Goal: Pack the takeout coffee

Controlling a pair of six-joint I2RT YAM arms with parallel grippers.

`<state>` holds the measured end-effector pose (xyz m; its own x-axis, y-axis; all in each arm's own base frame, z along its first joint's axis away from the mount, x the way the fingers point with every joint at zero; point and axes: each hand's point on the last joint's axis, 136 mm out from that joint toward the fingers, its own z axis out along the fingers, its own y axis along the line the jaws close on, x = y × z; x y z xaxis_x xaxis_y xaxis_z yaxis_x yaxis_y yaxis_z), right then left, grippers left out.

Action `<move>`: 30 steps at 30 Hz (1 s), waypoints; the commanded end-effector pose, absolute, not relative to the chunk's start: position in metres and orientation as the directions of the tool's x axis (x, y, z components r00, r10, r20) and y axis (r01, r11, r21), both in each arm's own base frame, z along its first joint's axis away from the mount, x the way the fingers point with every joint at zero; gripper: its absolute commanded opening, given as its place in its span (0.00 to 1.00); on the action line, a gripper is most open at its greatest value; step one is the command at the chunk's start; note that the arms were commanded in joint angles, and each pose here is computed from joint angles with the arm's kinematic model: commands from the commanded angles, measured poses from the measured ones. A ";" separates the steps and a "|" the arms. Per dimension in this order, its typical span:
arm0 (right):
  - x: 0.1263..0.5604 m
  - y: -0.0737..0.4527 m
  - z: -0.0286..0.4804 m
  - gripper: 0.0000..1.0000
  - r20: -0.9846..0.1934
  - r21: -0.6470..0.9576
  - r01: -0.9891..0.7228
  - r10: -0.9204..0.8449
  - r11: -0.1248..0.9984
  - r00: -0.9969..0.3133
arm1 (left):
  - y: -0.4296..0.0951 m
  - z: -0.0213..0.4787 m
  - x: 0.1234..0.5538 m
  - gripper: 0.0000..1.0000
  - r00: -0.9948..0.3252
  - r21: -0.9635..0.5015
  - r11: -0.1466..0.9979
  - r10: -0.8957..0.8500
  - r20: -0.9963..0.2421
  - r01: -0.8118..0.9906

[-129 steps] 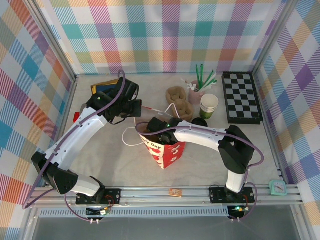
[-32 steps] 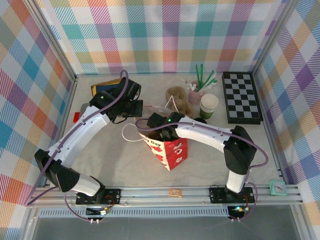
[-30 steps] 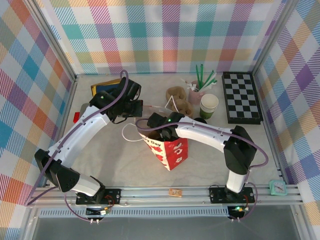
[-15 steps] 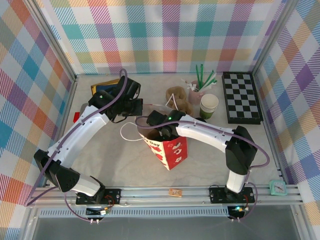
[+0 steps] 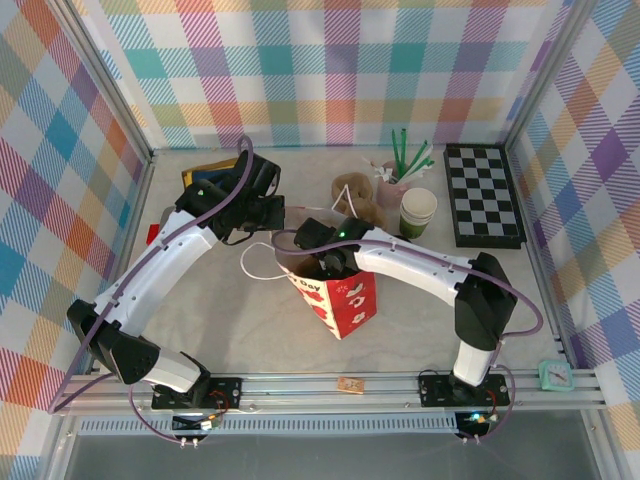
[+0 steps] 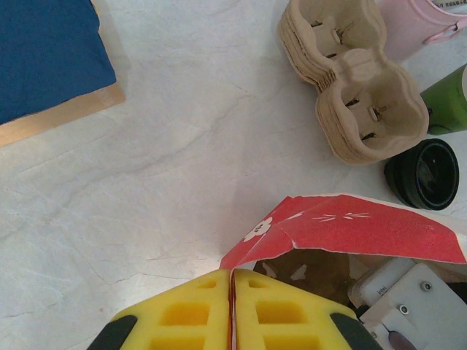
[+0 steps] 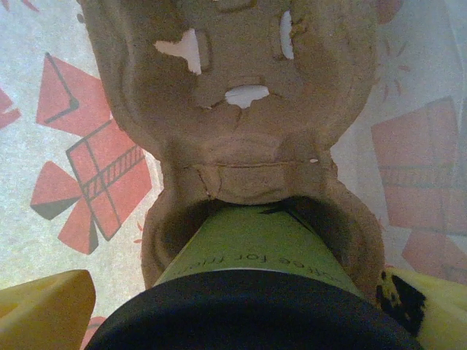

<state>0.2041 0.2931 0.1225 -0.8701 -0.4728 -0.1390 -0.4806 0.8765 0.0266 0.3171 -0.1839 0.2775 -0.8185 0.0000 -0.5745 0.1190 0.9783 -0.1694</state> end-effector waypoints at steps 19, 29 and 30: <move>0.205 0.288 0.165 0.99 -0.212 0.027 -0.499 -0.483 0.866 -0.850 | -0.175 0.302 0.312 0.15 -0.790 -0.186 0.978 -0.037 -0.612 0.098; 0.206 0.289 0.176 0.99 -0.239 0.038 -0.501 -0.479 0.865 -0.845 | -0.174 0.306 0.311 0.17 -0.785 -0.189 0.977 -0.041 -0.618 0.098; 0.206 0.290 0.176 0.99 -0.239 0.041 -0.503 -0.480 0.863 -0.844 | -0.173 0.306 0.311 0.17 -0.785 -0.187 0.977 -0.041 -0.618 0.097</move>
